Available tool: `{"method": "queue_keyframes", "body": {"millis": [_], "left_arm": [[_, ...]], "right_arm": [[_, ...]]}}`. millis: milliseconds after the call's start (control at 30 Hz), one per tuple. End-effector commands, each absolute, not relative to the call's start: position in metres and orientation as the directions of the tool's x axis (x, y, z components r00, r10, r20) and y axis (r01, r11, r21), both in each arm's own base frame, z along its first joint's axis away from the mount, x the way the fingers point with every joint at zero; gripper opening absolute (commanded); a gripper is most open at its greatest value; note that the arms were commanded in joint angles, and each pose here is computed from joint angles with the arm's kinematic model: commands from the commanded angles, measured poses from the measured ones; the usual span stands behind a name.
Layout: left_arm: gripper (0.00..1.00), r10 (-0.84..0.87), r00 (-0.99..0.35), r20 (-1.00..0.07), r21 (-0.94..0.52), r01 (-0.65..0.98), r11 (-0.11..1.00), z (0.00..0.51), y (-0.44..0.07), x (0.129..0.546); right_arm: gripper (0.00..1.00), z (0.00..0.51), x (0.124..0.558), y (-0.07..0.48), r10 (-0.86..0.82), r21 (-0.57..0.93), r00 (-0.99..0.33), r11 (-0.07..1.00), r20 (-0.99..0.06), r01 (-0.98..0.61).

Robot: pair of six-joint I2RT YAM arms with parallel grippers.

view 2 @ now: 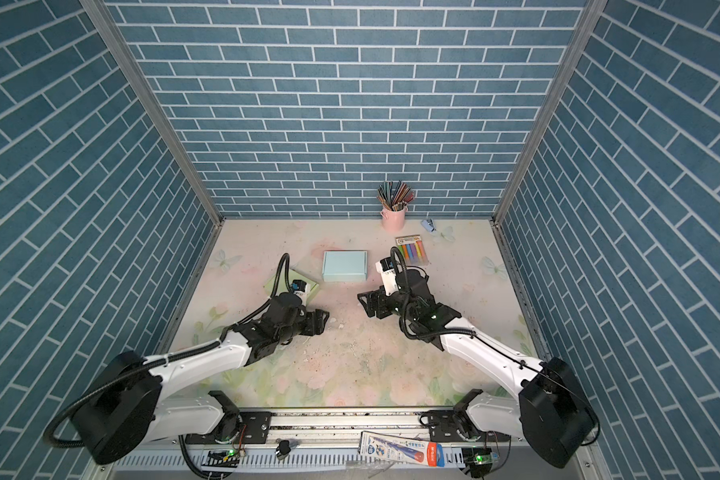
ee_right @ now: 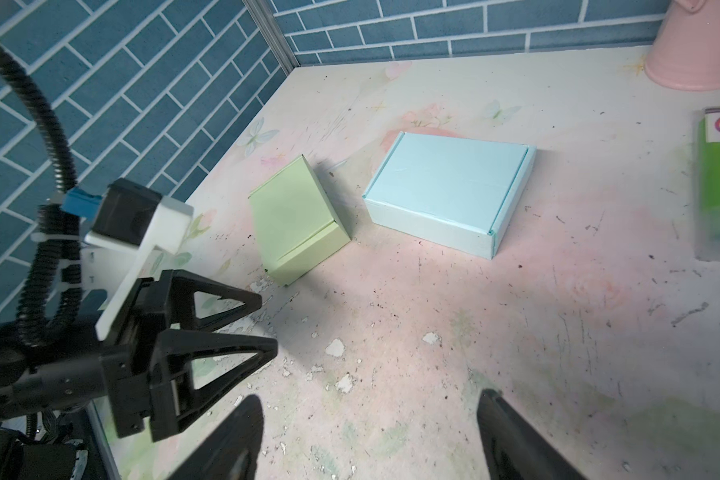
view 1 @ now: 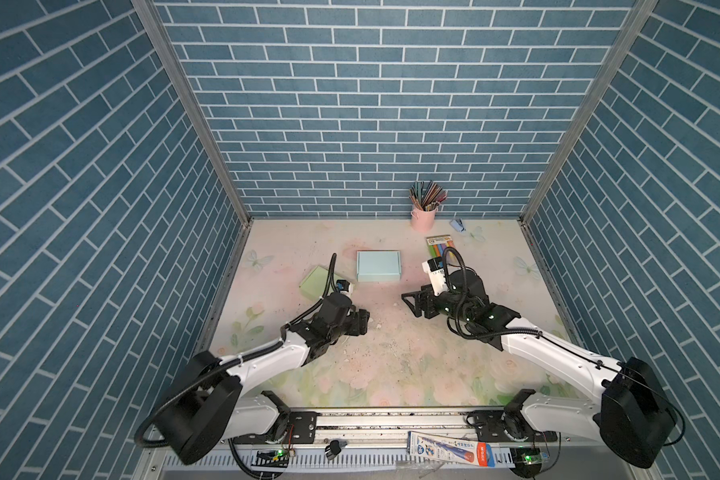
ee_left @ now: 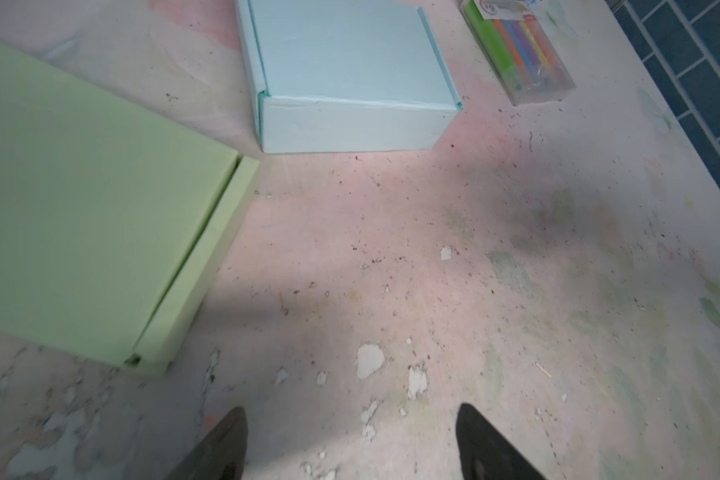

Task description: Fold the paper box

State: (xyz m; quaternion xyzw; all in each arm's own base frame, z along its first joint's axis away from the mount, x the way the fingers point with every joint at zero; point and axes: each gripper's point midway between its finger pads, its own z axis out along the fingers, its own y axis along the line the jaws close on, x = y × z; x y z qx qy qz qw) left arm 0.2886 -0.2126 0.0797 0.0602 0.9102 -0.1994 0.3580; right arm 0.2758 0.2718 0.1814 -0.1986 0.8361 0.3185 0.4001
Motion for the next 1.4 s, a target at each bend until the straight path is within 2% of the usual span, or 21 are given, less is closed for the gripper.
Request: {"method": "queue_keyframes", "body": {"millis": [0, 100, 567, 933, 1133, 1367], "left_arm": [[0.79, -0.010, -0.712, -0.702, -0.261, 0.245, 0.934, 0.082, -0.220, 0.311], [0.79, 0.012, -0.712, -0.702, -0.221, 0.235, 0.947, 0.075, -0.221, 0.327], [0.79, -0.008, -0.743, -0.669, -0.206, 0.175, 0.963, 0.044, -0.192, 0.375], [0.79, -0.044, -0.727, -0.685, -0.229, 0.157, 0.961, 0.046, -0.179, 0.409], [0.80, -0.094, -0.712, -0.696, -0.304, 0.173, 0.937, 0.064, -0.187, 0.383], [0.81, -0.117, -0.711, -0.693, -0.295, 0.131, 0.947, 0.079, -0.151, 0.340]], "right_arm": [[0.88, 0.179, 0.276, 0.261, -0.067, 0.358, -0.601, 0.748, -0.796, -0.558], [0.89, 0.180, 0.275, 0.256, -0.062, 0.355, -0.598, 0.755, -0.799, -0.552], [0.89, 0.180, 0.273, 0.251, -0.068, 0.347, -0.591, 0.753, -0.804, -0.559], [0.89, 0.177, 0.272, 0.253, -0.065, 0.359, -0.596, 0.744, -0.801, -0.564], [0.90, 0.175, 0.273, 0.254, -0.068, 0.363, -0.607, 0.746, -0.792, -0.558], [0.90, 0.166, 0.272, 0.258, -0.083, 0.369, -0.620, 0.740, -0.780, -0.563]]}}
